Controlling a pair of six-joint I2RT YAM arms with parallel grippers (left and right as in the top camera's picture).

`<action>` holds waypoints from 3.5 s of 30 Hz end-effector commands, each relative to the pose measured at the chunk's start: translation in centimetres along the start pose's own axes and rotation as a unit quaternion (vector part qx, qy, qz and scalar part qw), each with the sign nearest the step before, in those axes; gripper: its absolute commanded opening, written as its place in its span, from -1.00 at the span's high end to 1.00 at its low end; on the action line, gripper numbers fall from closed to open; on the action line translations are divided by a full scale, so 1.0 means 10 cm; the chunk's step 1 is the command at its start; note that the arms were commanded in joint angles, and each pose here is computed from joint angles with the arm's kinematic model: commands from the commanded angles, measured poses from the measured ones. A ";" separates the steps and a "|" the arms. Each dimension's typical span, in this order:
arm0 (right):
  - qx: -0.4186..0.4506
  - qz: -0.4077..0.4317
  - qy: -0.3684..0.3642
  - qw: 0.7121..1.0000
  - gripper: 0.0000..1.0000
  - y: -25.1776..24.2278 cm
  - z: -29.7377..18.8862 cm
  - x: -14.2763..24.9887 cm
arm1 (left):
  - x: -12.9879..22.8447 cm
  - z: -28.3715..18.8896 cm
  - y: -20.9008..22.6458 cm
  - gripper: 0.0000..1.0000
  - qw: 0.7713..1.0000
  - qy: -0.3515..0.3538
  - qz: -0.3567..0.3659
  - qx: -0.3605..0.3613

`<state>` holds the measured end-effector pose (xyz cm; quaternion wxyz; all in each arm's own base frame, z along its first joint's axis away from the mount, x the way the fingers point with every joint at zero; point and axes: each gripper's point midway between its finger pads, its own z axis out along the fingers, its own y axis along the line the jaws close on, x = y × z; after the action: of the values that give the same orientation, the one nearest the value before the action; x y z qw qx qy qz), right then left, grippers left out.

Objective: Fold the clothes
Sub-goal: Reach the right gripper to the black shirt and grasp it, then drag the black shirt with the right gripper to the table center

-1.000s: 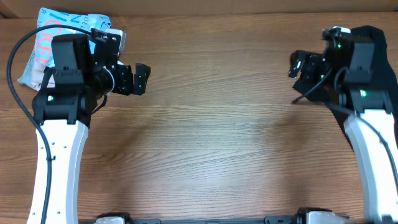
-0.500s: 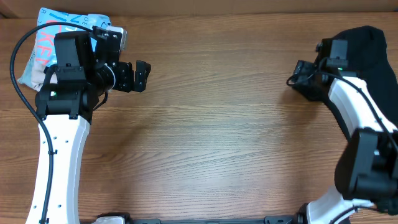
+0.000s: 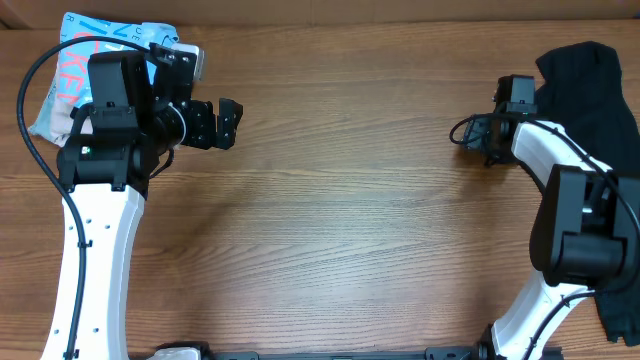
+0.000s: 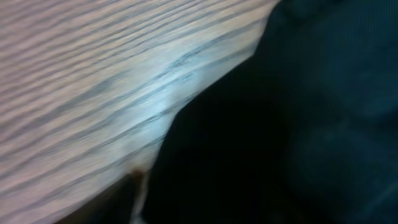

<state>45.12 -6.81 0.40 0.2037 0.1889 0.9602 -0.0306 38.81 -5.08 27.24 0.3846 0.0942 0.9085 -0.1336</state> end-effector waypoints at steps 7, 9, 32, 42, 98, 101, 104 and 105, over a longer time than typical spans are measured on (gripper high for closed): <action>-0.014 0.041 0.034 0.998 0.89 0.12 0.06 0.14 | -0.03 0.05 0.00 -0.73 1.000 0.005 0.009 0.001; -0.041 0.033 0.060 0.997 0.92 0.27 0.04 0.26 | -0.04 0.05 0.00 -0.73 1.000 0.002 0.010 0.001; -0.215 -0.272 0.219 0.912 0.48 2.97 -1.85 2.01 | 0.04 -0.10 0.74 -0.96 0.985 0.010 -0.051 -0.166; -0.193 -0.185 0.224 0.937 -0.46 2.47 -2.07 1.39 | 0.06 -0.10 0.73 -1.00 0.985 0.014 -0.052 -0.164; -0.074 0.014 0.080 0.994 0.92 1.43 -1.37 0.24 | 0.24 0.24 0.72 -0.84 0.988 0.061 -0.050 -0.129; -0.053 0.039 -0.022 0.998 0.92 1.15 -1.29 -0.37 | 0.22 0.24 0.71 -0.84 0.989 0.059 -0.049 -0.126; -0.022 0.091 -0.122 0.988 0.92 0.79 -1.29 -0.94 | 0.22 0.26 0.65 -0.79 0.991 0.058 -0.049 -0.112; -0.025 0.106 -0.150 0.983 0.92 0.71 -1.32 -1.11 | 0.21 0.27 0.61 -0.79 0.992 0.057 -0.048 -0.104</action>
<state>50.66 2.67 13.91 0.2834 0.2494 0.9248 0.0479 40.39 1.18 22.04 0.3218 -0.0023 0.9463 -0.0321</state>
